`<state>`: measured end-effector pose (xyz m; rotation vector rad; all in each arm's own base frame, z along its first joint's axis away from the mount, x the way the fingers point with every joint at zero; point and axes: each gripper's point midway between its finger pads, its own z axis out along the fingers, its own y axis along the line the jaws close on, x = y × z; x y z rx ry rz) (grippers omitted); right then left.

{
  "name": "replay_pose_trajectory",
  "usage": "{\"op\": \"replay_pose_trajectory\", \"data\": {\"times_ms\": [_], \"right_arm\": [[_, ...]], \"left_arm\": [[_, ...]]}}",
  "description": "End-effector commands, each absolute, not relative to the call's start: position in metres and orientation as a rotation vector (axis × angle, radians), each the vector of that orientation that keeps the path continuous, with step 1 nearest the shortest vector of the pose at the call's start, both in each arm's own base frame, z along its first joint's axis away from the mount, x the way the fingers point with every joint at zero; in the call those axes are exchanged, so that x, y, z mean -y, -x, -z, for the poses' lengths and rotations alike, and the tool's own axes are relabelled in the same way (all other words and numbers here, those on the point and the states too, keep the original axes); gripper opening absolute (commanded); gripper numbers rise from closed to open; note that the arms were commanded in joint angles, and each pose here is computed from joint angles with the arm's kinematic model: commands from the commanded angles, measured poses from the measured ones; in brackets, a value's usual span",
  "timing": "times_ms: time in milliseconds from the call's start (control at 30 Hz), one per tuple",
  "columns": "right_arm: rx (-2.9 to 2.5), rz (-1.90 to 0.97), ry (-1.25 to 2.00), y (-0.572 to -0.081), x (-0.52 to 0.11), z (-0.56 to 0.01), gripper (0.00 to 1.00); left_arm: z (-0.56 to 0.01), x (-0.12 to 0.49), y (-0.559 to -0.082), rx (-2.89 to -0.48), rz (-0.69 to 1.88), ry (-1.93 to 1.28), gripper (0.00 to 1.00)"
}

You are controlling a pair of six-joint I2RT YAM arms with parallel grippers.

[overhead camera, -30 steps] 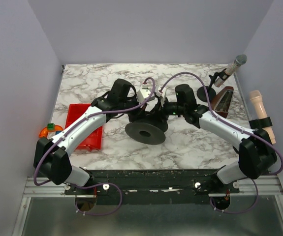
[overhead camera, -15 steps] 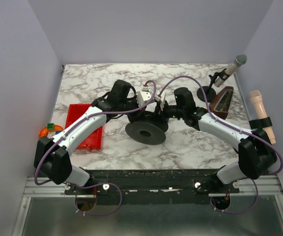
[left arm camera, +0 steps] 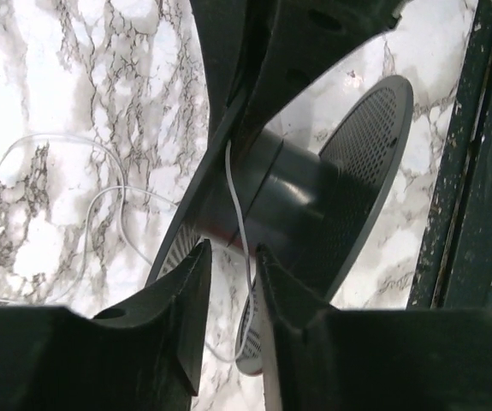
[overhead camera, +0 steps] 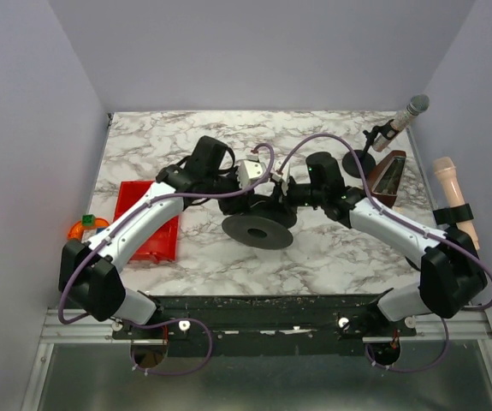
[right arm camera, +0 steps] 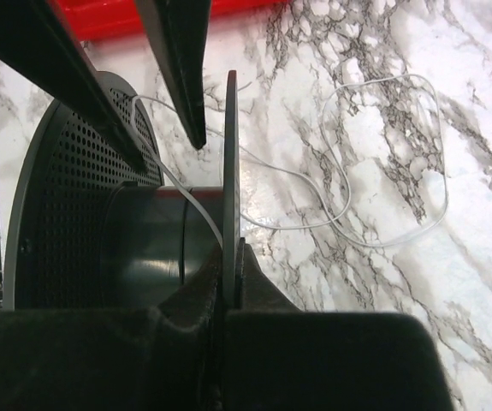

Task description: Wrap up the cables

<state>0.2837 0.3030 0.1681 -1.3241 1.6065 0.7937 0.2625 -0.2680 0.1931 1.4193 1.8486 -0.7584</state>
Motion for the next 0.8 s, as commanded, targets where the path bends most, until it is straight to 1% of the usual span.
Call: {"op": "replay_pose_trajectory", "data": {"times_ms": [0,100,200,333,367,433,467,500,567,767], "right_arm": [[-1.487,-0.785,1.368,-0.277,-0.304,-0.191,0.01],[-1.461,-0.786,1.389,-0.274,-0.304,-0.194,0.01],[-1.424,-0.773,1.406,-0.273,-0.304,-0.211,0.01],[-1.349,-0.788,1.436,-0.265,-0.306,-0.239,0.01],[-1.338,-0.798,1.44,-0.263,-0.306,-0.246,0.01],[-1.338,-0.825,1.442,-0.259,-0.308,-0.253,0.01],[-1.336,-0.839,1.44,-0.258,-0.309,-0.257,0.01],[-1.332,-0.845,1.436,-0.257,-0.309,-0.259,0.01],[-1.32,-0.858,1.431,-0.255,-0.312,-0.263,0.01],[-1.326,-0.893,1.393,-0.253,-0.315,-0.263,0.01]], "left_arm": [[-0.217,0.262,-0.244,-1.82,0.798,-1.508,0.4],[-0.238,0.259,-0.229,-1.797,0.848,-1.551,0.42],[-0.266,0.254,-0.221,-1.767,0.84,-1.568,0.49],[-0.301,0.247,-0.232,-1.73,0.724,-1.544,0.56],[-0.305,0.247,-0.236,-1.725,0.7,-1.536,0.57],[-0.308,0.25,-0.24,-1.72,0.705,-1.522,0.63],[-0.306,0.254,-0.237,-1.715,0.738,-1.524,0.64],[-0.303,0.259,-0.233,-1.705,0.787,-1.536,0.7],[-0.296,0.265,-0.23,-1.686,0.844,-1.549,0.71],[-0.307,0.28,-0.256,-1.59,0.794,-1.546,0.73]]}}
